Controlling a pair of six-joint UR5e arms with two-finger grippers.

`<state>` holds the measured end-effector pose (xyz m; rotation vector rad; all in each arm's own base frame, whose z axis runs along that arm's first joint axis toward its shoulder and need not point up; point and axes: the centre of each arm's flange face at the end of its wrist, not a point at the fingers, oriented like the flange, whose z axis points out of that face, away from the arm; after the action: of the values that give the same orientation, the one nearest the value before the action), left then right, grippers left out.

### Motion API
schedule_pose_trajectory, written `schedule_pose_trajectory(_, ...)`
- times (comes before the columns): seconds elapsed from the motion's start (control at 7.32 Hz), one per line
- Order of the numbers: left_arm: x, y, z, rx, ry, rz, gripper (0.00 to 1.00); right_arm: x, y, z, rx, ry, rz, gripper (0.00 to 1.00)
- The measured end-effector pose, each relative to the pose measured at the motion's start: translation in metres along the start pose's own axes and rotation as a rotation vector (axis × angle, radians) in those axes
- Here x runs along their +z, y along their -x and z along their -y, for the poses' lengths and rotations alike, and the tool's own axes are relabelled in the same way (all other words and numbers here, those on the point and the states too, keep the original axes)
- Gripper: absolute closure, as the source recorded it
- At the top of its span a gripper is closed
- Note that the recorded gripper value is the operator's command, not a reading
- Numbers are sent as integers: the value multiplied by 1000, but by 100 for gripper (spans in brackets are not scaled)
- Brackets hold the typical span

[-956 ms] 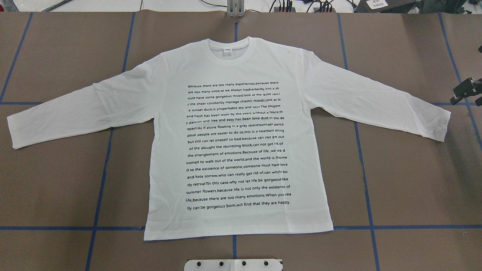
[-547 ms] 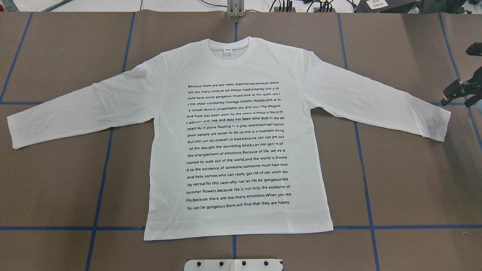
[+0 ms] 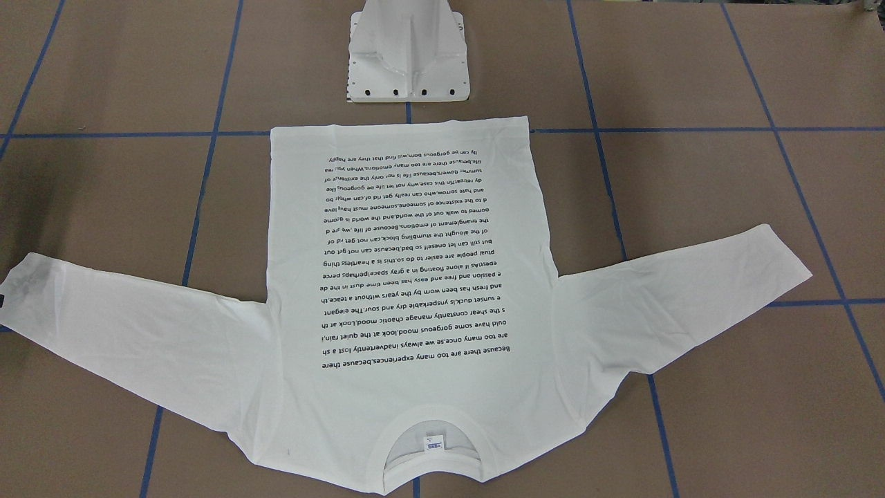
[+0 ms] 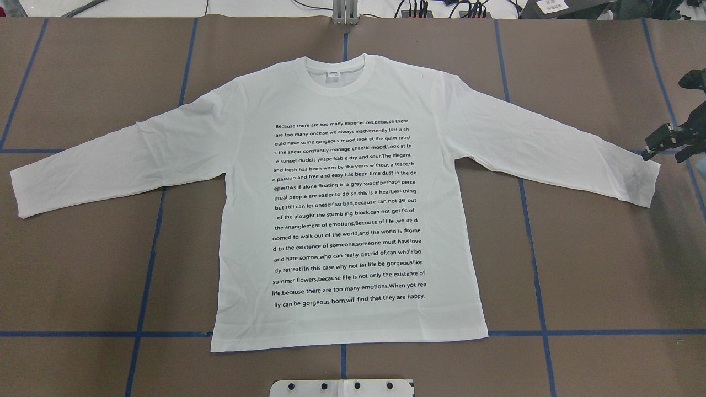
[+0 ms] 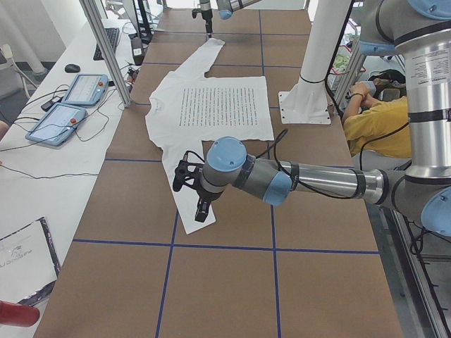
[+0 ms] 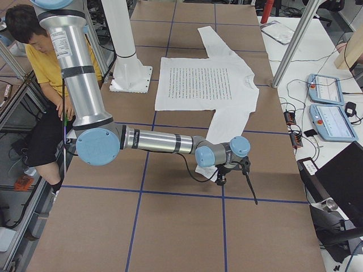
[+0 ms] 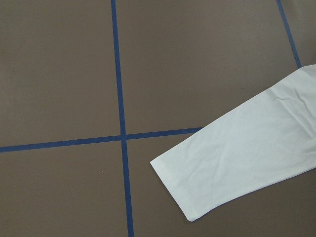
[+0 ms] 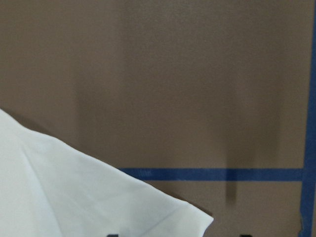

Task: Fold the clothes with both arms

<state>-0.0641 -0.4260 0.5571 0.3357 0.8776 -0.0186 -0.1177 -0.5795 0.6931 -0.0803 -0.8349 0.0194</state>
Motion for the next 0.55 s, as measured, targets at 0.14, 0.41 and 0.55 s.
schedule_pose_trajectory(0.14, 0, -1, 1, 1, -1, 0, 0, 3, -8, -6, 23, -60, 4, 18)
schedule_pose_trajectory(0.41, -1, -2, 2, 2, -3, -1, 0, 5, -14, -14, 33, -117, 14, 23)
schedule_pose_trajectory(0.55, -1, -2, 3, 4, -4, -2, 0, 6, -15, -15, 37, -120, 15, 23)
